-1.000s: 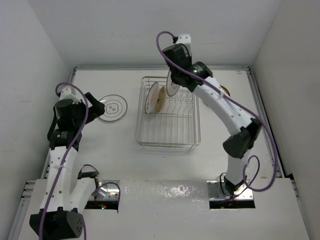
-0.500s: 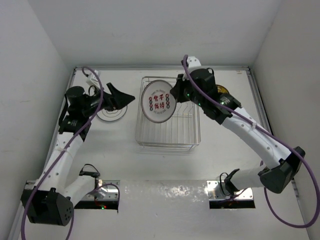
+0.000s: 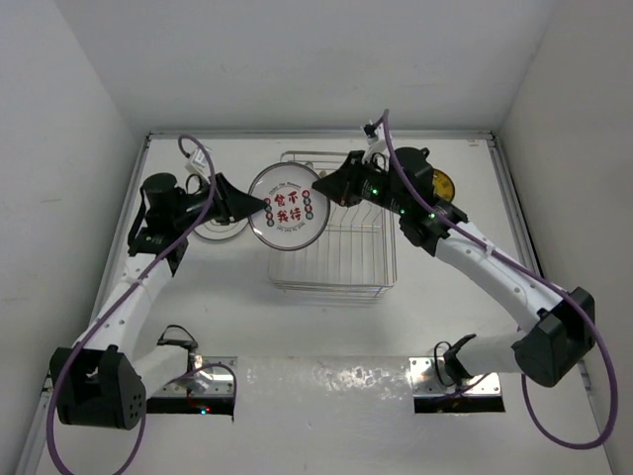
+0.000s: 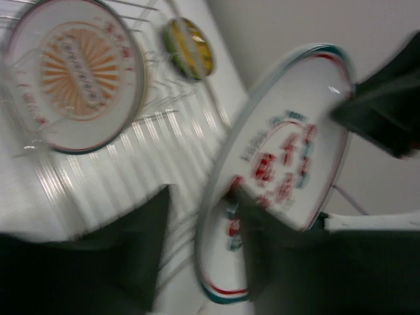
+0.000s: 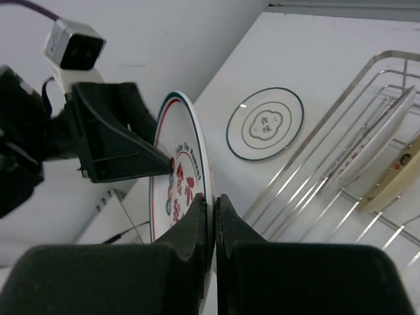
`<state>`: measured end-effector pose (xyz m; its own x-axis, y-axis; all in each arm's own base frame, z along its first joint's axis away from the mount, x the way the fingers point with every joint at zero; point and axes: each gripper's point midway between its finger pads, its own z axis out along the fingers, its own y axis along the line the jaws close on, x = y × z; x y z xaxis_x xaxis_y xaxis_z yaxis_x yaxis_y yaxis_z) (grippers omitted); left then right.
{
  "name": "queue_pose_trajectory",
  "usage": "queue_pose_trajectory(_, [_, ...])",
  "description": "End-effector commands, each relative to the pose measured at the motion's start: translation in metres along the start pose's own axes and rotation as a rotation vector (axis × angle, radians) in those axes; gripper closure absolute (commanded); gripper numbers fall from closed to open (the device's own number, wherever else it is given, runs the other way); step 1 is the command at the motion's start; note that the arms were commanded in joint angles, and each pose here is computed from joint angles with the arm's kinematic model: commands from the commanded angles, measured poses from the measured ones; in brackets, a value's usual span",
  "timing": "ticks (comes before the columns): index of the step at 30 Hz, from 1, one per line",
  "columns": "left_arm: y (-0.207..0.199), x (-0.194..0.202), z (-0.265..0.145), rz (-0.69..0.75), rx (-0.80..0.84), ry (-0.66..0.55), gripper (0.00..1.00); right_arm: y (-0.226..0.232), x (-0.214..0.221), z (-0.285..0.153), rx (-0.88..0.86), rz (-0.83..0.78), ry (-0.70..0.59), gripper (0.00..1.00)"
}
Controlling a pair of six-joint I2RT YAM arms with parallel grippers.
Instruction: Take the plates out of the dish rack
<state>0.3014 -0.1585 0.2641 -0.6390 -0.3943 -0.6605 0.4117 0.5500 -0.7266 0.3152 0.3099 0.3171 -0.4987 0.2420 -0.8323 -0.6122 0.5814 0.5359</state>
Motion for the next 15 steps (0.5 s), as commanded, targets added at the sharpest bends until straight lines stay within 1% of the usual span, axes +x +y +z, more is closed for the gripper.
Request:
queue_pose_trajectory(1, [-0.035, 0.002, -0.002, 0.054, 0.221, 0.019, 0.80, 0.023, -0.043, 0.000, -0.181, 0.092, -0.150, 1.00])
queue_pose_trajectory(2, [-0.039, 0.000, -0.003, 0.055, 0.229, 0.014, 0.92, 0.019, -0.042, 0.001, -0.190, 0.135, -0.155, 1.00])
queue_pose_trajectory(3, [-0.038, 0.000, -0.003, 0.049, 0.215, 0.014, 1.00, 0.011, -0.043, 0.001, -0.189, 0.148, -0.158, 1.00])
queue_pose_trajectory(4, [-0.041, -0.006, -0.005, 0.059, 0.203, -0.005, 1.00, 0.006, -0.040, 0.001, -0.183, 0.159, -0.157, 1.00])
queue_pose_trajectory(5, [-0.035, -0.011, -0.004, 0.049, 0.153, -0.031, 1.00, 0.002, -0.039, 0.002, -0.171, 0.160, -0.154, 0.98])
queue_pose_trajectory(6, [-0.034, -0.016, -0.005, 0.050, 0.131, -0.053, 1.00, -0.003, -0.041, 0.001, -0.160, 0.155, -0.157, 0.83])
queue_pose_trajectory(7, [-0.031, -0.029, -0.007, 0.047, 0.073, -0.123, 1.00, -0.007, -0.038, 0.003, -0.145, 0.144, -0.143, 0.63])
queue_pose_trajectory(8, [-0.023, -0.032, -0.009, 0.017, 0.013, -0.144, 1.00, -0.013, -0.036, 0.003, -0.119, 0.141, -0.127, 0.40])
queue_pose_trajectory(9, [-0.021, -0.043, -0.012, 0.009, -0.039, -0.187, 1.00, -0.024, -0.038, 0.003, -0.061, 0.139, -0.140, 0.05])
queue_pose_trajectory(10, [0.007, -0.045, -0.016, -0.060, -0.196, -0.222, 1.00, -0.038, -0.031, 0.001, 0.022, 0.122, -0.096, 0.01])
queue_pose_trajectory(11, [0.022, -0.052, -0.023, -0.092, -0.282, -0.260, 1.00, -0.051, -0.028, -0.001, 0.098, 0.110, -0.079, 0.01])
queue_pose_trajectory(12, [0.035, -0.059, -0.029, -0.124, -0.357, -0.297, 1.00, -0.070, -0.041, -0.006, 0.223, 0.078, -0.118, 0.01])
queue_pose_trajectory(13, [0.062, -0.062, -0.042, -0.187, -0.496, -0.358, 1.00, -0.092, -0.019, -0.016, 0.351, 0.105, -0.033, 0.01])
queue_pose_trajectory(15, [0.104, -0.071, -0.067, -0.256, -0.670, -0.467, 1.00, -0.112, -0.008, -0.028, 0.474, 0.105, 0.007, 0.01])
